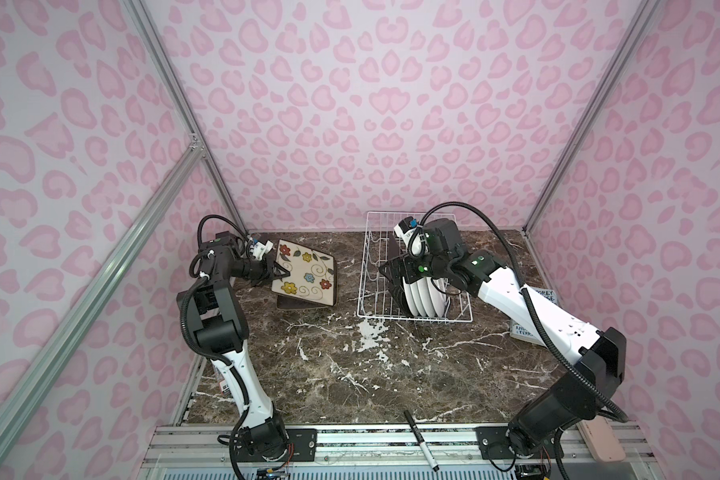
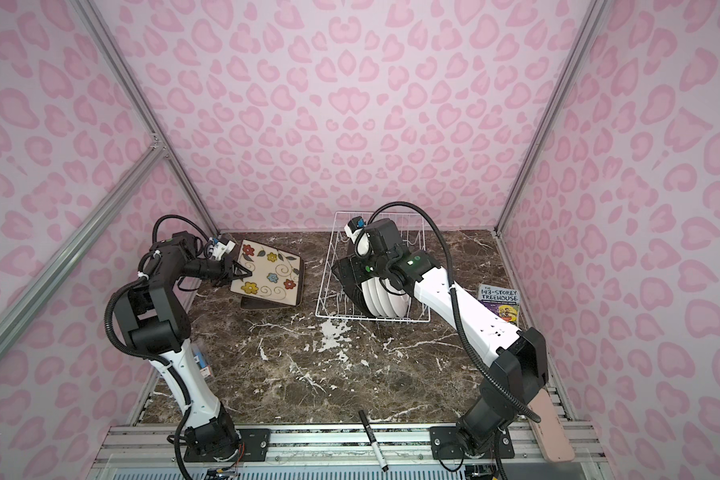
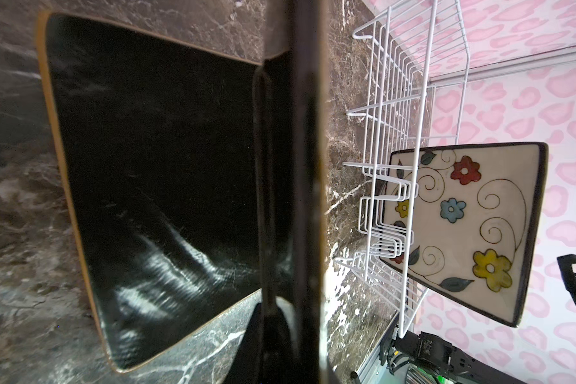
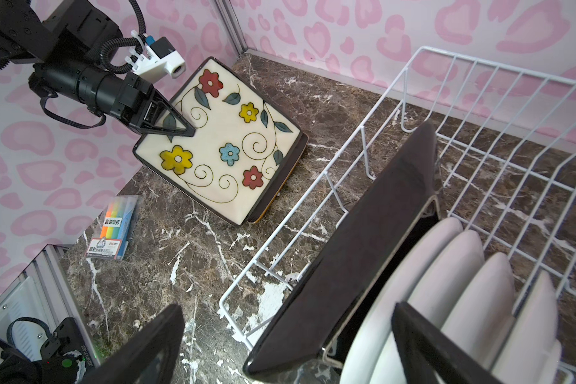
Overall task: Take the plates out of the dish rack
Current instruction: 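Lower the cream flowered plate flat onto the dark plates with the left gripper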
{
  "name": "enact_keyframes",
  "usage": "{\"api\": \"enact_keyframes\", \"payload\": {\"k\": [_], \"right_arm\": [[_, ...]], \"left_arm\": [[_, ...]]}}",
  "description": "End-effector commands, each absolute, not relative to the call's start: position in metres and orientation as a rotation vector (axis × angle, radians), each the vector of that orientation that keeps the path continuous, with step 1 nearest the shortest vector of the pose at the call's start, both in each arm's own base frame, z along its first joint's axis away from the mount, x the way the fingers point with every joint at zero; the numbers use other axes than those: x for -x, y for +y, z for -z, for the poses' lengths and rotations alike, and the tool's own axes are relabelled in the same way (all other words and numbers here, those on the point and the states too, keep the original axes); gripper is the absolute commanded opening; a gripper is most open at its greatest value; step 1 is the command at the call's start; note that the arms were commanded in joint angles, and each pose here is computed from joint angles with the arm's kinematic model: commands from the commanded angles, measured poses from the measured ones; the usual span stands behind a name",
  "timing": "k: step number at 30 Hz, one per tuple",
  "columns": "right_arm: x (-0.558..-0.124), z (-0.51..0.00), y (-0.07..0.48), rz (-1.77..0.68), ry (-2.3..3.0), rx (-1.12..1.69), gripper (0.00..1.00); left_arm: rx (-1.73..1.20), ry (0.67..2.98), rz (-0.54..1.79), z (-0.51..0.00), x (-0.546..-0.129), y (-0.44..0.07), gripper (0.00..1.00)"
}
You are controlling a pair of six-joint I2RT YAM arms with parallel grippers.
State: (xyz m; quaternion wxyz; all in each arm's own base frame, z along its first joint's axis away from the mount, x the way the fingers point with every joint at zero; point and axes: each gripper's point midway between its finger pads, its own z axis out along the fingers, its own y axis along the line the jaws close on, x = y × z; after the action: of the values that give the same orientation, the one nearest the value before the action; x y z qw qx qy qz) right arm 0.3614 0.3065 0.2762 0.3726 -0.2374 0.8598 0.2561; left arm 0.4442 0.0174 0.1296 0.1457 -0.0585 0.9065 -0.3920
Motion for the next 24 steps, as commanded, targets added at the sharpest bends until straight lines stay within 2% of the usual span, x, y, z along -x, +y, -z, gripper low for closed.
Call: {"api": "enact_keyframes", "payload": {"k": [1, 24], "right_arm": [[-0.364, -0.272, 0.306, -0.638, 2.211, 0.611, 0.99], [-0.36, -0.267, 0.309, -0.618, 2.233, 0.635, 0.99]], "left_arm": [[0.116, 2.495, 1.27, -0.147, -0.453, 0.007, 0.03], [0.218, 2.555, 1.304, -0.102, -0.45, 0.016, 0.06]]}}
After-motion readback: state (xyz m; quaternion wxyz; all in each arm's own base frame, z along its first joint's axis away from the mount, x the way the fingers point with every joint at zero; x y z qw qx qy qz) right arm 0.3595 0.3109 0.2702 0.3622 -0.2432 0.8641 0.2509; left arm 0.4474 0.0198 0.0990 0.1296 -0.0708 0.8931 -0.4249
